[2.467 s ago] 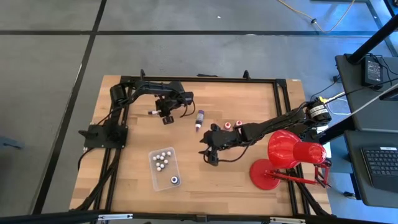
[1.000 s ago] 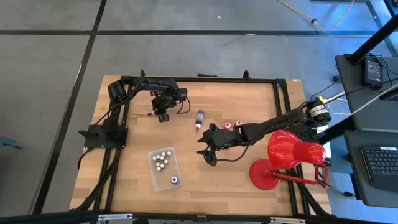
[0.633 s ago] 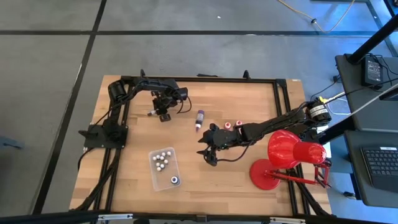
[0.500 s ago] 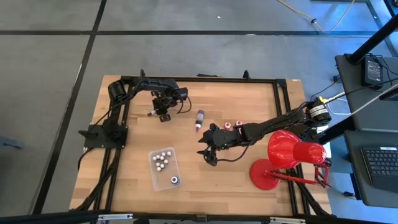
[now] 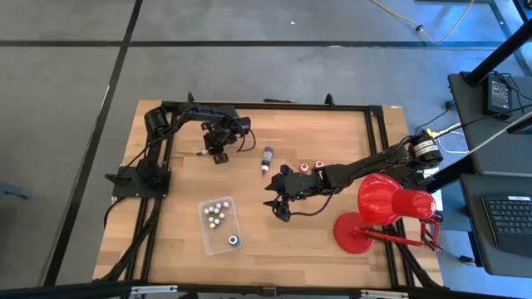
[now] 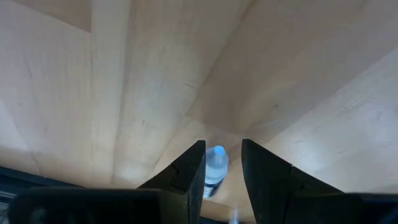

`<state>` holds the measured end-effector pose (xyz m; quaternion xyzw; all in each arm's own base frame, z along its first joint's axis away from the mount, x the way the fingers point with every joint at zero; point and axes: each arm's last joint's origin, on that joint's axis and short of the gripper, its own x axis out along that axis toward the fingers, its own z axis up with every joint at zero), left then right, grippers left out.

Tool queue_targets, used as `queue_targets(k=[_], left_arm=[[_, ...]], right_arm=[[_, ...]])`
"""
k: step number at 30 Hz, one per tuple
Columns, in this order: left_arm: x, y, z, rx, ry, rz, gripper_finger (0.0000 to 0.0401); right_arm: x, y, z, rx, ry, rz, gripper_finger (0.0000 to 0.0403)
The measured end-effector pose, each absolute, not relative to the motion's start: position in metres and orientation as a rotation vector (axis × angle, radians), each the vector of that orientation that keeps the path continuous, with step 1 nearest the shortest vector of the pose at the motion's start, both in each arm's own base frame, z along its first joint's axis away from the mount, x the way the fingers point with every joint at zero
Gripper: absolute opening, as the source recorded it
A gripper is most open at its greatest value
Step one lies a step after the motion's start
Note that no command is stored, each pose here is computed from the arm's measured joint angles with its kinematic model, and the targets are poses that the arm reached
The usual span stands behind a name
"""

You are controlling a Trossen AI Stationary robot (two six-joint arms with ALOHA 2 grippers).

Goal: Pick & Place food coloring
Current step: Put the small red food coloring bottle into the bin

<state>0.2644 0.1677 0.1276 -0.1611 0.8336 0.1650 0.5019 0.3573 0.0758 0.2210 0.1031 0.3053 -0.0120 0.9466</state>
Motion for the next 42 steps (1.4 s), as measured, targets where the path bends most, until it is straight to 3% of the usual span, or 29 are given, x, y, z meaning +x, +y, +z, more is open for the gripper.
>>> queue_targets(k=[7, 15, 22, 28, 36, 42], left_arm=[[0.2645, 0.1676, 0.1275, -0.395, 2.013, 0.395, 0.0102], [0.2619, 0.1718, 0.1289, -0.22, 2.068, 0.5, 0.0095], [0.2626, 0.1703, 0.1284, -0.269, 2.055, 0.454, 0.0094], [0.2623, 0.1701, 0.1287, -0.312, 2.046, 0.528, 0.0093], [0.2562, 0.165, 0.1336, -0.229, 2.166, 0.455, 0.0092], [0.2581, 0.1645, 0.1329, -0.245, 2.141, 0.533, 0.0091]], right_arm=[[0.3573, 0.0758, 0.221, 0.21, 0.621, -0.024, 0.0255], [0.3573, 0.0758, 0.221, 0.21, 0.621, -0.024, 0.0255], [0.3573, 0.0758, 0.221, 0.21, 0.621, -0.024, 0.0255], [0.3573, 0.0758, 0.221, 0.21, 0.621, -0.024, 0.0255], [0.3573, 0.0758, 0.221, 0.21, 0.621, -0.024, 0.0255], [0.3572, 0.0758, 0.2209, 0.21, 0.622, -0.025, 0.0255]])
